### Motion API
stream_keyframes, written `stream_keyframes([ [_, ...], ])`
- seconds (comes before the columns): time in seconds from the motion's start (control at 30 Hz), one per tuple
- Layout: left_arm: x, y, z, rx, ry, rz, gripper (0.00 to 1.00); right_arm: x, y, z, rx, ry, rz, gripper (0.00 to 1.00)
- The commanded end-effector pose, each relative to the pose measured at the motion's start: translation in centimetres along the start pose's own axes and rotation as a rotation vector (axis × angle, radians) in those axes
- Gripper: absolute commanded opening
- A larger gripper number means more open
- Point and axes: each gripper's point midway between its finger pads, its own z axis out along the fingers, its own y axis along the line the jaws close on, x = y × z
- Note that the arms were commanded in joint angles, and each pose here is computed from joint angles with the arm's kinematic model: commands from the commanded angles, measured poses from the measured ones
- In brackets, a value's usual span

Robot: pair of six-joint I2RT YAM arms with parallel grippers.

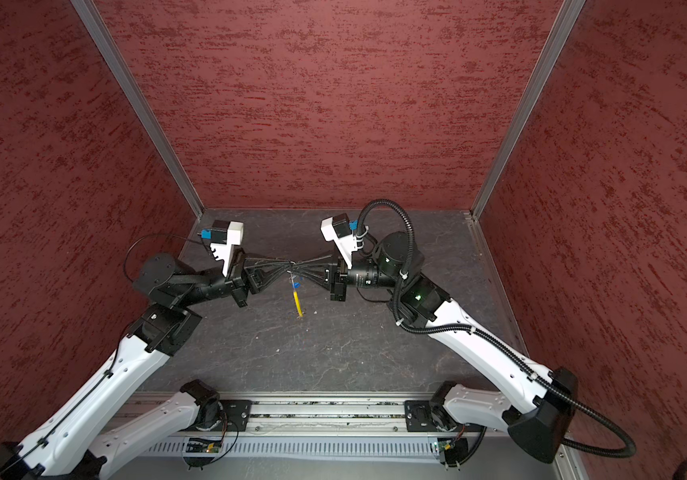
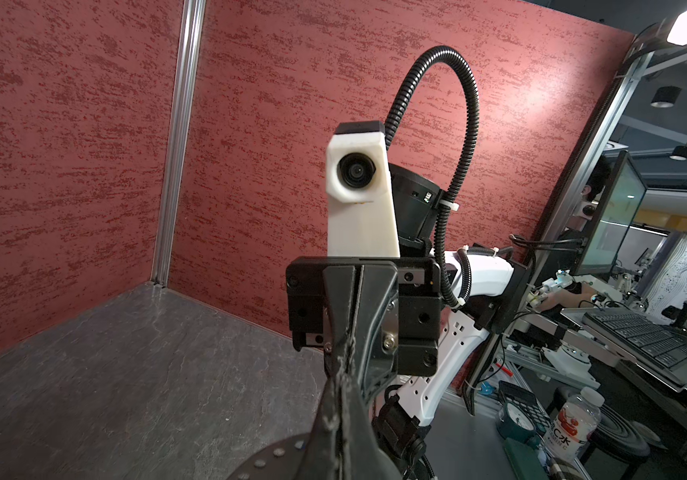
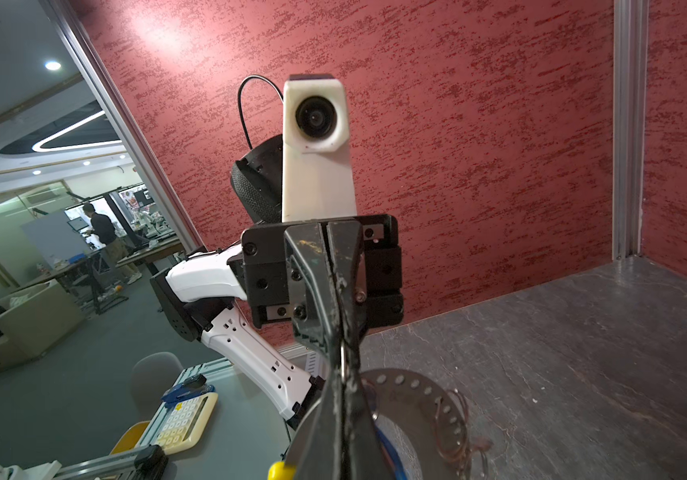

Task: Remove the keys from the keyring

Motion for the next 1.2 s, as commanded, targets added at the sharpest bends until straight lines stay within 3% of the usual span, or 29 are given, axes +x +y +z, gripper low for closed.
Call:
stream_keyframes([
  [0.0, -1.2, -0.6, -0.4, -0.016, -0.006, 0.023, 0.19, 0.1, 0.6, -0.6, 0.015, 0.02, -0.036, 0.0],
  [0.07, -1.0, -0.7, -0.7, -0.025, 0.014, 0.011, 0.46, 0.5, 0.5, -0.8, 0.042, 0.055, -0.048, 0.0],
  [0.13, -0.8, -0.7, -0.9, -0.027, 0.04, -0.004, 0.55, 1.0, 0.4, -1.1, 0.059, 0.09, -0.054, 0.0],
  [0.2, -0.4, -0.7, -1.1, -0.03, 0.078, -0.026, 0.58, 1.4, 0.3, -1.2, 0.072, 0.124, -0.058, 0.0],
  [0.6, 2.1, -1.1, -0.8, 0.019, 0.342, -0.195, 0.44, 2.1, 0.4, -1.4, 0.092, 0.288, -0.044, 0.0],
  [0.7, 2.3, -1.3, -0.7, 0.032, 0.366, -0.209, 0.37, 1.9, 0.4, -1.4, 0.096, 0.303, -0.044, 0.0],
  [1.17, 3.2, -1.3, 0.0, 0.055, 0.405, -0.221, 0.24, 1.4, 0.3, -1.3, 0.113, 0.32, -0.046, 0.0],
])
